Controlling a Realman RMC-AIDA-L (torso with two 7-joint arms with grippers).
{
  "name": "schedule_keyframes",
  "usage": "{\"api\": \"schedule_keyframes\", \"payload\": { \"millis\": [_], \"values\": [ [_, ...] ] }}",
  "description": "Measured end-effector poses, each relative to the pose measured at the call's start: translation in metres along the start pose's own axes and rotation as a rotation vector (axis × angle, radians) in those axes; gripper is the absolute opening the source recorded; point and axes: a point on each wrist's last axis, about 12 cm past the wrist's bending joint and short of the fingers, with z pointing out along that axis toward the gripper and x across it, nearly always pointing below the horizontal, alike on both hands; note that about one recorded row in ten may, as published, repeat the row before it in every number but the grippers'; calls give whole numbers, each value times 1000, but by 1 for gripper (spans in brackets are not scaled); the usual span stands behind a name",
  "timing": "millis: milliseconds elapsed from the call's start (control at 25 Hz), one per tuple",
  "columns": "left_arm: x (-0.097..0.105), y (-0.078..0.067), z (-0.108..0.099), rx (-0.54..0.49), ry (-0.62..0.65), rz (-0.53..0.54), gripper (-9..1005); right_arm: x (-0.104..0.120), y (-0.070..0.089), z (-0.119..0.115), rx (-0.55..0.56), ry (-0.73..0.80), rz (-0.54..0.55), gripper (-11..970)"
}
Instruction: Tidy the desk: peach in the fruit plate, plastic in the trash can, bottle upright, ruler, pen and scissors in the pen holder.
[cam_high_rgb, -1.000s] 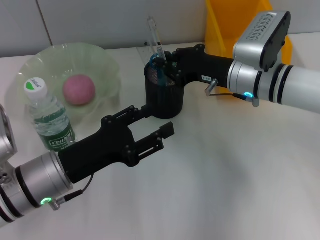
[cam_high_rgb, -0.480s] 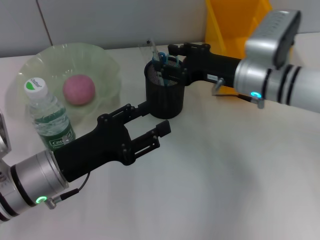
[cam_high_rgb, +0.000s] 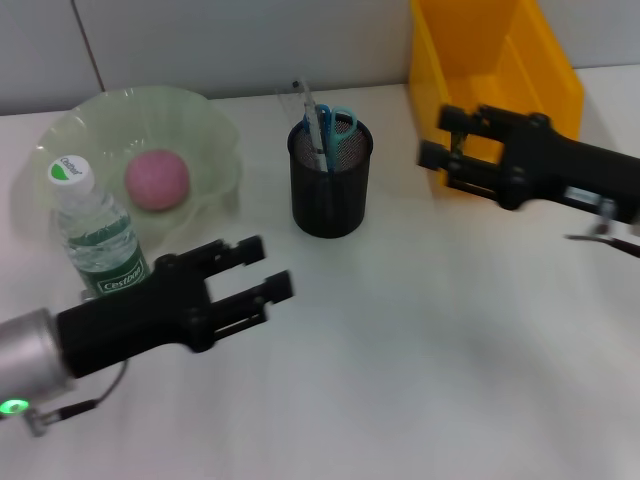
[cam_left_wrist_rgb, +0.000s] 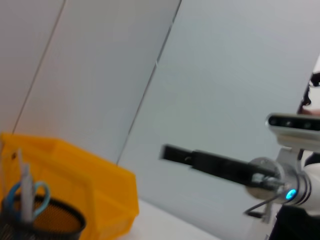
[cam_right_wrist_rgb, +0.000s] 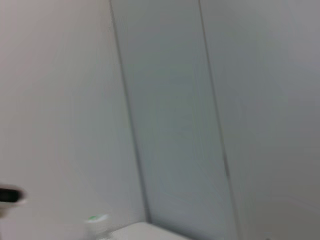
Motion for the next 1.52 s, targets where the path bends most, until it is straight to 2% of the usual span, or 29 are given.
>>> {"api": "schedule_keyframes", "payload": {
  "millis": [40,80,120,200,240,320,440,520,560,640,800,840,1040,1520],
  "values": [
    [-1,1,-3,4,8,-8,670,-1,0,-8,-18,11,25,673],
    [-9,9,-24,15,69,-58,670,-2,0,-14,-31,23,44,679],
    [-13,11,-31,19,89,-70,670,-3,-1,-19,-44,38,68,685],
    [-13,11,-31,19,89,-70,670,-8,-4,-27,-68,77,106,696],
    [-17,14,-37,18,104,-82,670,-12,-5,-28,-95,112,142,702],
    [-34,19,-50,40,140,-74,670,-14,-6,-26,-120,147,170,714],
    [-34,19,-50,40,140,-74,670,-18,-10,-13,-177,294,237,731],
    [-41,21,-52,53,168,-55,671,-18,-11,-8,-190,334,241,771],
    [-59,25,-53,94,192,-5,671,-18,-11,-8,-190,334,241,790],
    [-59,25,-53,94,192,-5,671,-17,-11,-4,-188,332,241,830],
    [-66,27,-53,111,205,17,686,-16,-10,0,-195,331,247,830],
    [-73,30,-51,125,241,55,694,-14,-8,2,-201,331,254,829],
    [-73,30,-42,147,275,88,731,-11,-7,3,-208,334,254,829],
    [-78,29,-37,165,264,106,804,-8,-5,6,-219,339,237,827]
  ]
}}
